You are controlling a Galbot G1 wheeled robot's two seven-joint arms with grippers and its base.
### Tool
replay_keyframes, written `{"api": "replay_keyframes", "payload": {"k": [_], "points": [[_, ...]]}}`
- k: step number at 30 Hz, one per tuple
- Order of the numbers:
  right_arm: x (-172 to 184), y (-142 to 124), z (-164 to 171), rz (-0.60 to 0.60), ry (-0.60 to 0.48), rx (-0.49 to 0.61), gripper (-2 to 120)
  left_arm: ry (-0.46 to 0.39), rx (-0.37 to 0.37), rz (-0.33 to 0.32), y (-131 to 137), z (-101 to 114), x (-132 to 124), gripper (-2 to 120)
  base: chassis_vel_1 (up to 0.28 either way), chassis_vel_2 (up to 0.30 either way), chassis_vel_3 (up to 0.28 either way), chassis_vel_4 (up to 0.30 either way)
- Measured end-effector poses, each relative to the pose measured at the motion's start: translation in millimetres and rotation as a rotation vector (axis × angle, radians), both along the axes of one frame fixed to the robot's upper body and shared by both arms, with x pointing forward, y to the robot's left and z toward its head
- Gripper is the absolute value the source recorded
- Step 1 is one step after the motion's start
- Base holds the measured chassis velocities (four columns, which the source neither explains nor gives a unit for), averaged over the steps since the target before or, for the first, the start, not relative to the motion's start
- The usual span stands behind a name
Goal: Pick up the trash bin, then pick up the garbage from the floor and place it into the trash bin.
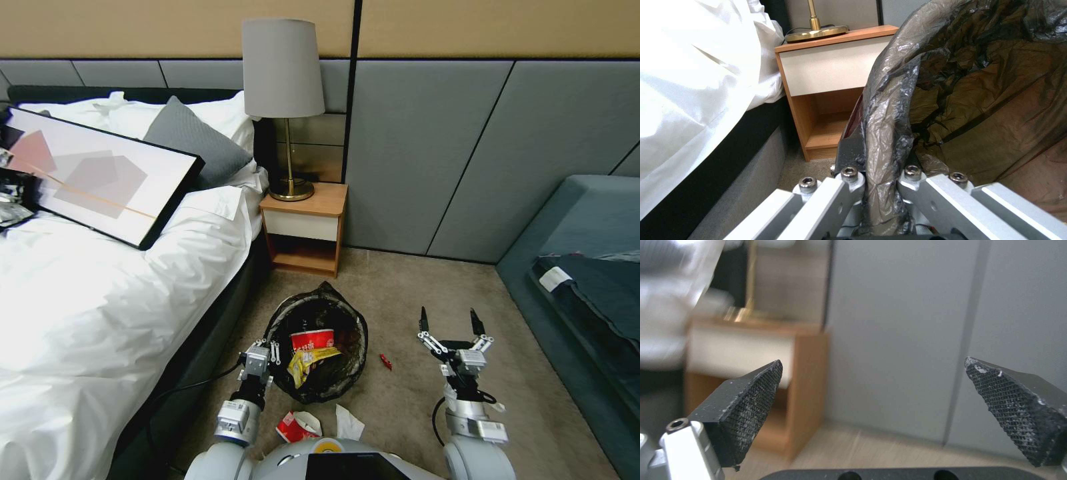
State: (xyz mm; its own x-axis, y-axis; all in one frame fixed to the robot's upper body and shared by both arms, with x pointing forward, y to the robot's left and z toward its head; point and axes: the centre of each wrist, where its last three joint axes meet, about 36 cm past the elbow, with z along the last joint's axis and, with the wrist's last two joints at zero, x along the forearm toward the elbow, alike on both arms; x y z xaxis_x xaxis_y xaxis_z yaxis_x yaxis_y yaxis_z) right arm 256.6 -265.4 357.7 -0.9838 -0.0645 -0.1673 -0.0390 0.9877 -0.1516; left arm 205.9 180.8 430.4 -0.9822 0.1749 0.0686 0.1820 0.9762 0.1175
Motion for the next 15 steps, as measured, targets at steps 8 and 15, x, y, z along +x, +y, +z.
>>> {"api": "replay_keyframes", "payload": {"k": [8,15], "points": [[29,-11,-41,0.076,0.179,-0.043,100,-0.006,-0.002,-0.003,-1,0,0,1,0.0,0.0,0.0,0.0],[48,-12,-78,0.147,0.327,-0.064,100,-0.002,-0.001,-0.003,-3,-2,0,1,0.0,0.0,0.0,0.0]]}}
